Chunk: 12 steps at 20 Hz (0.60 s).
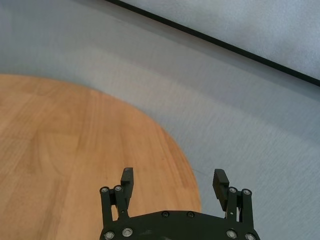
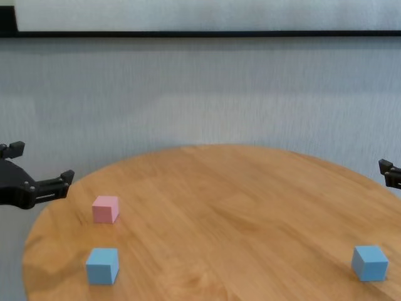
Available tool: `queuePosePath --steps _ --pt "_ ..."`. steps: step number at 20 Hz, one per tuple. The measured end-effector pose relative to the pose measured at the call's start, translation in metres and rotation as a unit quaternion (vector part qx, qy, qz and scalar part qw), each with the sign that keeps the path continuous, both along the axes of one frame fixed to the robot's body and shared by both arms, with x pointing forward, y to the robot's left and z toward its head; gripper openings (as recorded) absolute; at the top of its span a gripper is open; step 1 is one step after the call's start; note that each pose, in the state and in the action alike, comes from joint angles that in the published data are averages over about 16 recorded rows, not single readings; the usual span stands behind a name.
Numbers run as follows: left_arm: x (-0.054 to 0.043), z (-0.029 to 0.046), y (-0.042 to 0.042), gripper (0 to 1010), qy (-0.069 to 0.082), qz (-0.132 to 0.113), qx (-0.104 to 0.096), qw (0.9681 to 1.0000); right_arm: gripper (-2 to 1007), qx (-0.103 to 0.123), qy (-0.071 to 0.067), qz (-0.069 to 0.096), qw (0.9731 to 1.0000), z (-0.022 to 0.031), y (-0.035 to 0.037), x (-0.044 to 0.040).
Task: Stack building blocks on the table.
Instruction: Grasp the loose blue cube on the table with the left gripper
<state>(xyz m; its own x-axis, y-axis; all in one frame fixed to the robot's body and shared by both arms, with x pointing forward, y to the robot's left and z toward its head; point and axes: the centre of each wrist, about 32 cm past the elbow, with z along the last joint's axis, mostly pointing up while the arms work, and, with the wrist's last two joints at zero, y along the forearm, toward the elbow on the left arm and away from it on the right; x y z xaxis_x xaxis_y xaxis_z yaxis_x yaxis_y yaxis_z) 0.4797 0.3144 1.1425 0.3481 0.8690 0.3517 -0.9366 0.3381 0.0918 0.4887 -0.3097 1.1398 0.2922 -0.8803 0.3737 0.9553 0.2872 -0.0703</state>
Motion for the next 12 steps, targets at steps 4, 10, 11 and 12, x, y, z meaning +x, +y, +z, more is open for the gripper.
queuePosePath --steps 4,10,11,12 --pt "-0.0082 0.0024 0.0038 1000 0.019 -0.017 -0.008 0.9996 1005 0.000 0.000 0.000 1.0000 0.0000 0.0000 0.0000" --pt "-0.0229 0.0073 0.0088 1000 0.065 -0.049 -0.027 0.9963 1005 0.000 0.000 0.000 1.0000 0.0000 0.0000 0.0000" --pt "-0.0249 0.0079 0.0093 1000 0.073 -0.053 -0.030 0.9955 1005 0.000 0.000 0.000 1.0000 0.0000 0.0000 0.0000" --pt "-0.0269 0.0087 0.0096 1000 0.081 -0.057 -0.033 0.9945 1005 0.000 0.000 0.000 1.0000 0.0000 0.0000 0.0000"
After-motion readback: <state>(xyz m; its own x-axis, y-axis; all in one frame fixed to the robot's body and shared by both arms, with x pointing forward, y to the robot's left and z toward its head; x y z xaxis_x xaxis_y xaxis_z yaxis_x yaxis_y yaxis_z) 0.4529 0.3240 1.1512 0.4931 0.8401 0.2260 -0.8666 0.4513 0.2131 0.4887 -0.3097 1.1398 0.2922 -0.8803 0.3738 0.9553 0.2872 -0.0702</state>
